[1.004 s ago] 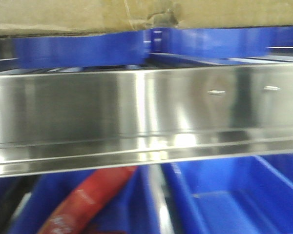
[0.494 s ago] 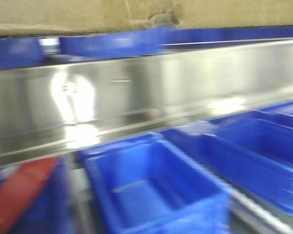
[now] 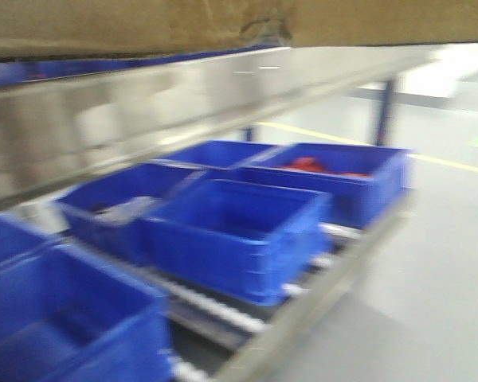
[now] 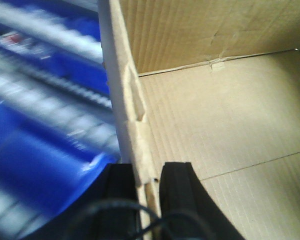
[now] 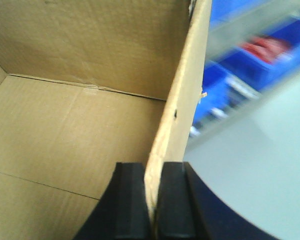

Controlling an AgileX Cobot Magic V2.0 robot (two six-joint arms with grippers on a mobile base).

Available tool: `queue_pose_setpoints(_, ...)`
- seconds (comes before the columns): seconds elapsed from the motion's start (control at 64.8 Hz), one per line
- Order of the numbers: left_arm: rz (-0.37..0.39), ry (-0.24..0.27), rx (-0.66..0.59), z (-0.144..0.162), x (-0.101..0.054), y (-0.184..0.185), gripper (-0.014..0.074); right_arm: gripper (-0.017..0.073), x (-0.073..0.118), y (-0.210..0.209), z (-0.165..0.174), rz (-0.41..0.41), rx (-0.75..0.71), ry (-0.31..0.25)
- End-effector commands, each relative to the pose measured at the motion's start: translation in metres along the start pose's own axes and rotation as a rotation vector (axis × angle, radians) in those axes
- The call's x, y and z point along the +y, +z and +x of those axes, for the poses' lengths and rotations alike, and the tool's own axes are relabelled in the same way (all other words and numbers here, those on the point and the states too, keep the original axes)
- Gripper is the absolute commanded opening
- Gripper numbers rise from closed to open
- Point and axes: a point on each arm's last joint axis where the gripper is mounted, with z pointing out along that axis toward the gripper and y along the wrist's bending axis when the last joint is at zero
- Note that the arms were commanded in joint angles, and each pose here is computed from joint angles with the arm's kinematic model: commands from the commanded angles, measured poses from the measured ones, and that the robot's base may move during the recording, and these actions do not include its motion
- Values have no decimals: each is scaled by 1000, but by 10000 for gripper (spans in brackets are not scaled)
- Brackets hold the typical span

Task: Grab carton from right shelf to conveyor
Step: 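Hold the carton with both grippers while driving toward the conveyor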

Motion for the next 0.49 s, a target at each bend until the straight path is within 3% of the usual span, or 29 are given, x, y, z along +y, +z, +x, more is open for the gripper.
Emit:
queue_pose_setpoints(0.0,24,6,-37,-1,-1,-9,-6,-68,-4,-6,-5,40,-65,-31)
queue_pose_setpoints(0.479,24,6,-37,-1,-1,-9,-6,-68,-4,-6,-5,40,-65,-31)
